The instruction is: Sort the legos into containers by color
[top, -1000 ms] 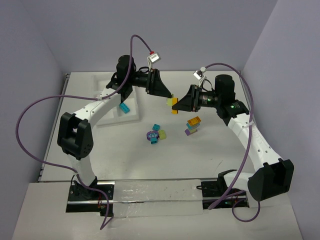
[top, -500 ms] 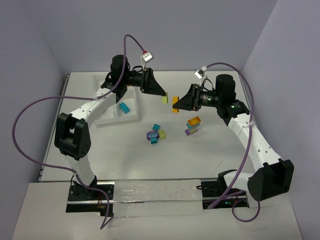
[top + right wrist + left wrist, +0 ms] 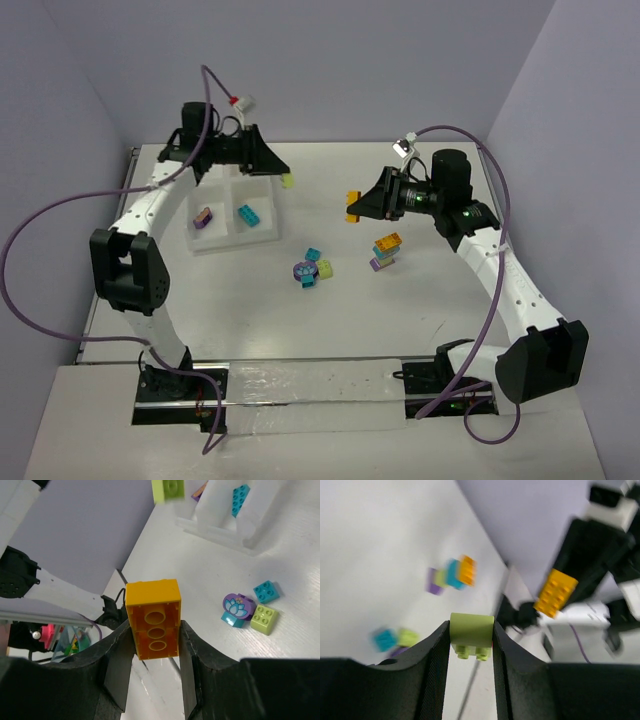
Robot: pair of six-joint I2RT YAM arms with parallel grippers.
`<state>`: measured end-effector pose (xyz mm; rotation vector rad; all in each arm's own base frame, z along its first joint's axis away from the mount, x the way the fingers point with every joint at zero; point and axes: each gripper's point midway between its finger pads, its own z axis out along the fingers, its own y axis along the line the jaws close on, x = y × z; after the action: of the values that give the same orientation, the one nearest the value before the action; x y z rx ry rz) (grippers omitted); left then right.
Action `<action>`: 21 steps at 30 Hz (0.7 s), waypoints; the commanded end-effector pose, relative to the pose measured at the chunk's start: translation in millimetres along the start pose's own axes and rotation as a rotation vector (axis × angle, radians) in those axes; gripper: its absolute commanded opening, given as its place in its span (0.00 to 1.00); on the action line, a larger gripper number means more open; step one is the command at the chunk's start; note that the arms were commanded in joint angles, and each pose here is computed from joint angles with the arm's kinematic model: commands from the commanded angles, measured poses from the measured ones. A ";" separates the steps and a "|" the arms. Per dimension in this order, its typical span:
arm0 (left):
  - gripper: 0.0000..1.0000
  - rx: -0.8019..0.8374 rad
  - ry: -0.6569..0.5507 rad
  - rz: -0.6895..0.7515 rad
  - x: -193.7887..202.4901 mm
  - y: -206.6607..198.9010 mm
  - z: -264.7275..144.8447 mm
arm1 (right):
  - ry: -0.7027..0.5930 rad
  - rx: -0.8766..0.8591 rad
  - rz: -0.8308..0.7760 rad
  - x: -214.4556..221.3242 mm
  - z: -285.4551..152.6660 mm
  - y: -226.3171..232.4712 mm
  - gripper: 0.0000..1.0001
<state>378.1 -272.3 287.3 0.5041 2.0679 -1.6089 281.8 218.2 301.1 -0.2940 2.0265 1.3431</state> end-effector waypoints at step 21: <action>0.00 -1.341 -0.438 -0.209 -70.6 207.9 -184.5 | -0.039 0.066 -0.049 -9.7 -3.6 -7.3 0.00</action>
<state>513.9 -60.7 183.4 -0.4578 2.3726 -0.2190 286.7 211.1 292.4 -0.2598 2.0541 1.2590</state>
